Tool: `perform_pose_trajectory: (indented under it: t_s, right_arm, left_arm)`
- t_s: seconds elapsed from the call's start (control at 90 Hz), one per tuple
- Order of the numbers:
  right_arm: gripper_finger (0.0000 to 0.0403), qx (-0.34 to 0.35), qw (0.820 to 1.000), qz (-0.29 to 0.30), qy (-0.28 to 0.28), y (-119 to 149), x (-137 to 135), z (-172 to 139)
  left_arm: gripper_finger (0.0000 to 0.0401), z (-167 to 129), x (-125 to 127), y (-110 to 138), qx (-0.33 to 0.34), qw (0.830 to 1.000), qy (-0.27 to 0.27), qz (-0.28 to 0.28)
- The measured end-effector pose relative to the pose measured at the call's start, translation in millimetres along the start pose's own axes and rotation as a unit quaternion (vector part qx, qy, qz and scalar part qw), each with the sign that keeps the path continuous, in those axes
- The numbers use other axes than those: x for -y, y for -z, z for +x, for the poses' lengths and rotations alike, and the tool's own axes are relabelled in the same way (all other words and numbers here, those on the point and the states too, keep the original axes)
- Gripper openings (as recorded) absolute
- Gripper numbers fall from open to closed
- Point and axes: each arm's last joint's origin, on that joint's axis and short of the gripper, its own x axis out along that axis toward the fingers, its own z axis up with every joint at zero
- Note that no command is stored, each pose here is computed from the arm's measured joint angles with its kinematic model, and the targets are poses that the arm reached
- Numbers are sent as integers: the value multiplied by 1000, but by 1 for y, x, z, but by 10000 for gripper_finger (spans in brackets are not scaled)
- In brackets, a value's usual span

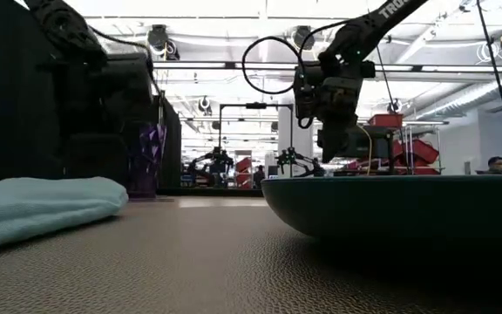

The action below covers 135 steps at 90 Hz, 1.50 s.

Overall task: Set table place
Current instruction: Move the iridescent knife to the bottom right of the table

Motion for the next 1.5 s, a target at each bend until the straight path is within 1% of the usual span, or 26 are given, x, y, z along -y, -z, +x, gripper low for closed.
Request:
perform_pose_trajectory:
  t_s: [0.1, 0.2, 0.267, 0.333, 0.411, 0.5, 0.567, 0.667, 0.778, 0.844, 0.922, 1.067, 1.156, 1.333, 1.5]
  right_arm:
    - [114, -4, 1000, 8, -1, 1, 0, 0]
    - [114, -6, 1000, 14, -2, 0, -4, 2]
    - [114, -11, 1000, 12, -5, -1, -10, 5]
    - [114, -18, 1000, 6, -10, -2, -18, 10]
    - [114, -26, 1000, -2, -14, -3, -30, 16]
    - [114, -26, 999, -7, -19, -6, -43, 23]
    - [114, -5, 1000, -16, -22, -12, -55, 31]
    - [114, 51, 997, -38, -33, -24, -77, 44]
    - [114, 109, 990, -79, -47, -36, -97, 52]
    - [114, 134, 985, -99, -46, -42, -103, 56]
    - [114, 144, 983, -104, -41, -46, -99, 68]
    - [114, 125, 990, -54, -34, -48, -73, 91]
    - [114, 122, 991, -41, -32, -48, -64, 101]
    - [114, 145, 987, -59, -34, -54, -61, 109]
    - [114, 173, 982, -66, -32, -59, -55, 106]
  left_arm:
    - [29, -3, 16, -5, 28, 998, 53, 15]
    - [8, -7, 29, -12, 76, 992, 92, 29]
    - [2, -7, 33, -16, 96, 990, 96, 30]
    - [2, -5, 32, -20, 109, 990, 88, 25]
    - [0, -3, 34, -27, 134, 986, 97, 22]
    - [0, -2, 35, -30, 138, 985, 100, 38]
    - [0, -5, 37, -31, 134, 985, 99, 50]
    - [0, -12, 37, -32, 120, 987, 89, 64]
    - [0, -18, 35, -30, 99, 990, 79, 68]
    - [0, -18, 34, -25, 79, 992, 70, 64]
    - [0, -17, 33, -21, 60, 994, 67, 67]
    - [0, -16, 39, -22, 66, 991, 86, 76]
    - [0, -16, 44, -21, 66, 988, 110, 83]
    - [0, -17, 50, -18, 60, 985, 129, 97]
    - [0, -18, 56, -15, 62, 983, 136, 109]
